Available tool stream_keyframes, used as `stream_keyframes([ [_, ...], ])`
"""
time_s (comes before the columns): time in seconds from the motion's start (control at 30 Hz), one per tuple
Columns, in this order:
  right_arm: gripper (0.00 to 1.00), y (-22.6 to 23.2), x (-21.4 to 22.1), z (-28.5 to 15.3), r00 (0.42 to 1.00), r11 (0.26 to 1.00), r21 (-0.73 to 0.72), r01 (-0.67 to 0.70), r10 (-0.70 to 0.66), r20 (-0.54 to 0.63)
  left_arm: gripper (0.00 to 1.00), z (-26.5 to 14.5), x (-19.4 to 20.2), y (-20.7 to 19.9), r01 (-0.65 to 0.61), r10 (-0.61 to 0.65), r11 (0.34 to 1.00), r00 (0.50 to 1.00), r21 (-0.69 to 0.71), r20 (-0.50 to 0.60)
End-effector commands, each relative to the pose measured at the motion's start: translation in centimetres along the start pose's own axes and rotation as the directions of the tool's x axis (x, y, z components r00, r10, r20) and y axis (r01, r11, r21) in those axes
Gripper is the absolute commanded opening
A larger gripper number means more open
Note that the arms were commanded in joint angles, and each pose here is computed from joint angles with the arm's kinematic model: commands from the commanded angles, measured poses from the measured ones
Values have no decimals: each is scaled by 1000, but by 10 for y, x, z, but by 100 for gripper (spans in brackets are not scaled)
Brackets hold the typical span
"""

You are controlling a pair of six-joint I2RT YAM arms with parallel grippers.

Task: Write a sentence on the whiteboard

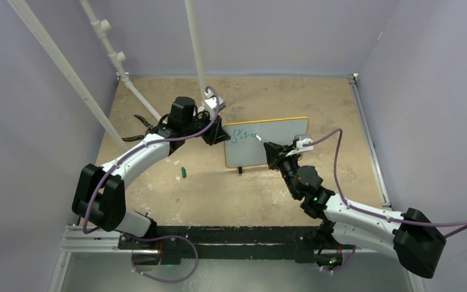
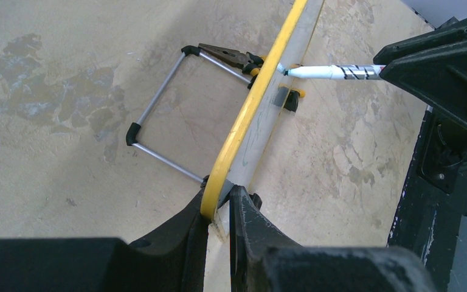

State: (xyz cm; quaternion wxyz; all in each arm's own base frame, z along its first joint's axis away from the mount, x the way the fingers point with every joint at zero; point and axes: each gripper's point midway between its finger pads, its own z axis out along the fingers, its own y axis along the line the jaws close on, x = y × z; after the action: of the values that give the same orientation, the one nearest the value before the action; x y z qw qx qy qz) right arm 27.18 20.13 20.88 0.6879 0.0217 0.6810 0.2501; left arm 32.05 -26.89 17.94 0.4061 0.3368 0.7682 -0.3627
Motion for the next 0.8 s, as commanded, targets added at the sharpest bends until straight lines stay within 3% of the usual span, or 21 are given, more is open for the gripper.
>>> stream_keyframes([
  [0.0,0,-14,10,-4,1000,999,54,-1,2,-29,0,-4,-8,5,-46,47,998,999,-38,19],
  [0.77,0,-6,-34,2,995,998,59,3,-8,98,0,-4,-8,5,-47,48,998,999,-38,20],
])
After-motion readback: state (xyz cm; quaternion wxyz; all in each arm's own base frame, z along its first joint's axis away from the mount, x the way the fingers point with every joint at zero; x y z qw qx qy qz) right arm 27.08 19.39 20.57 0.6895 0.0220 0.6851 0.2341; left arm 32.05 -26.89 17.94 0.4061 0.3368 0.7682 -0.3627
